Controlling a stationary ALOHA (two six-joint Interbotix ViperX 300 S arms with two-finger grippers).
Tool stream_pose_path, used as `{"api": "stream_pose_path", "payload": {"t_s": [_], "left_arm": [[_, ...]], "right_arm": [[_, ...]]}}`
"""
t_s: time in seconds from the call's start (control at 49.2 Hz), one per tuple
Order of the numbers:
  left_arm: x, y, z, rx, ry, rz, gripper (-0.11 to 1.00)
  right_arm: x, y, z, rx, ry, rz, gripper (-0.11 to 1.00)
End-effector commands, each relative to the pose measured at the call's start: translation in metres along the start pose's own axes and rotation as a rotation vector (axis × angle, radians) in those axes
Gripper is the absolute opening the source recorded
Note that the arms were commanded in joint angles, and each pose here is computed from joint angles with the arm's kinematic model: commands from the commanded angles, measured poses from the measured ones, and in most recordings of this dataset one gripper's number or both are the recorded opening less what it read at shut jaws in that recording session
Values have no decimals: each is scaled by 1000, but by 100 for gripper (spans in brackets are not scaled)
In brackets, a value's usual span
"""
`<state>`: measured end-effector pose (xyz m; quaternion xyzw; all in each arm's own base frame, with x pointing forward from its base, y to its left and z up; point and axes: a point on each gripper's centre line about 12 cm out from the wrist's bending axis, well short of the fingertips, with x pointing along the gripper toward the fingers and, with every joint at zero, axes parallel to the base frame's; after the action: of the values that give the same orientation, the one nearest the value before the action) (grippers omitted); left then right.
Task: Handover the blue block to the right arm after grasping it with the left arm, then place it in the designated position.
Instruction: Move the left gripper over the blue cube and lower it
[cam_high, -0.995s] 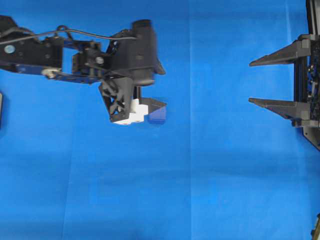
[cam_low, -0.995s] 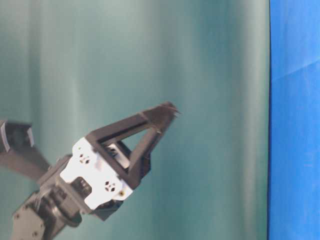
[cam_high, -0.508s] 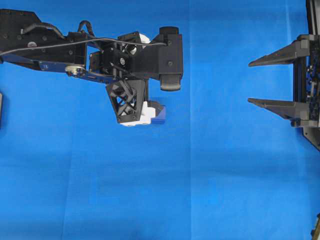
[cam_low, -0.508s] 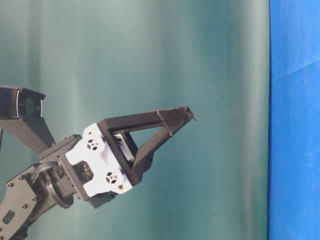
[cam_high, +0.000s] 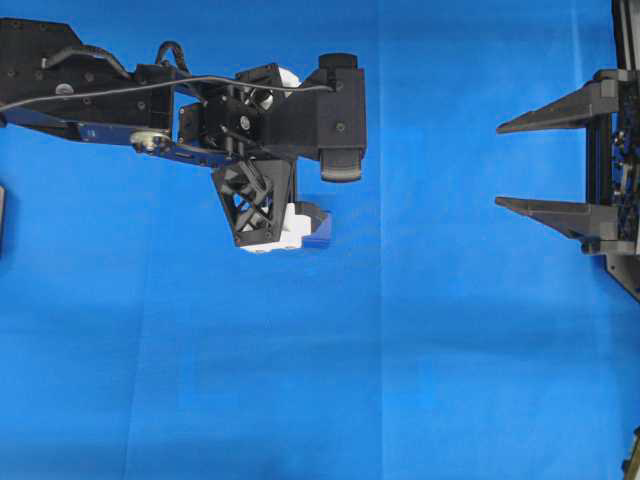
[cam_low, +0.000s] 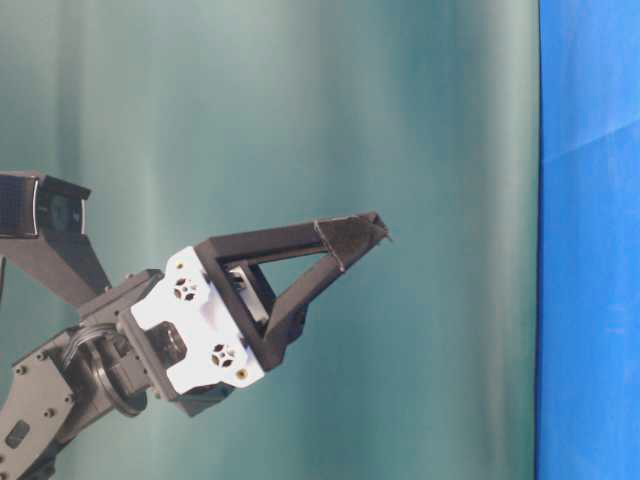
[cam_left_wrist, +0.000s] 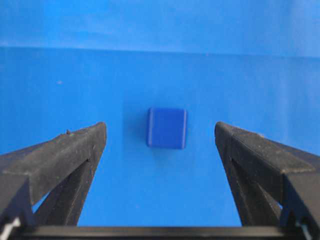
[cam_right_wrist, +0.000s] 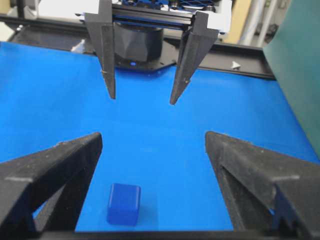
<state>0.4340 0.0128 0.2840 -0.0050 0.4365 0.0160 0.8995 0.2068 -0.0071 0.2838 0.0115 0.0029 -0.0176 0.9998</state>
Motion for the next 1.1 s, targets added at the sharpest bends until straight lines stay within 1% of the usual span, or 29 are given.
{"api": "stream_pose_path", "payload": {"t_s": [0.0, 0.345, 0.548, 0.65, 0.833, 0.975, 1.076], "left_arm": [[-12, 0, 11, 2, -43, 1, 93], [-9, 0, 10, 5, -37, 1, 93], [-5, 0, 6, 5, -26, 1, 93], [5, -1, 0, 4, -29, 1, 93], [38, -2, -20, -1, -23, -3, 93], [62, -5, -36, 4, -9, -6, 93], [73, -5, -43, 10, -9, -7, 93]], "right_arm": [[3, 0, 10, 2, -23, -1, 97], [3, 0, 10, 2, -22, -1, 97], [4, 0, 9, 2, -17, -2, 97], [4, 0, 8, 2, -14, -2, 97], [5, 0, 6, 1, -6, -2, 97], [6, 0, 5, 1, -2, -2, 97], [6, 0, 4, 1, 0, -2, 97]]}}
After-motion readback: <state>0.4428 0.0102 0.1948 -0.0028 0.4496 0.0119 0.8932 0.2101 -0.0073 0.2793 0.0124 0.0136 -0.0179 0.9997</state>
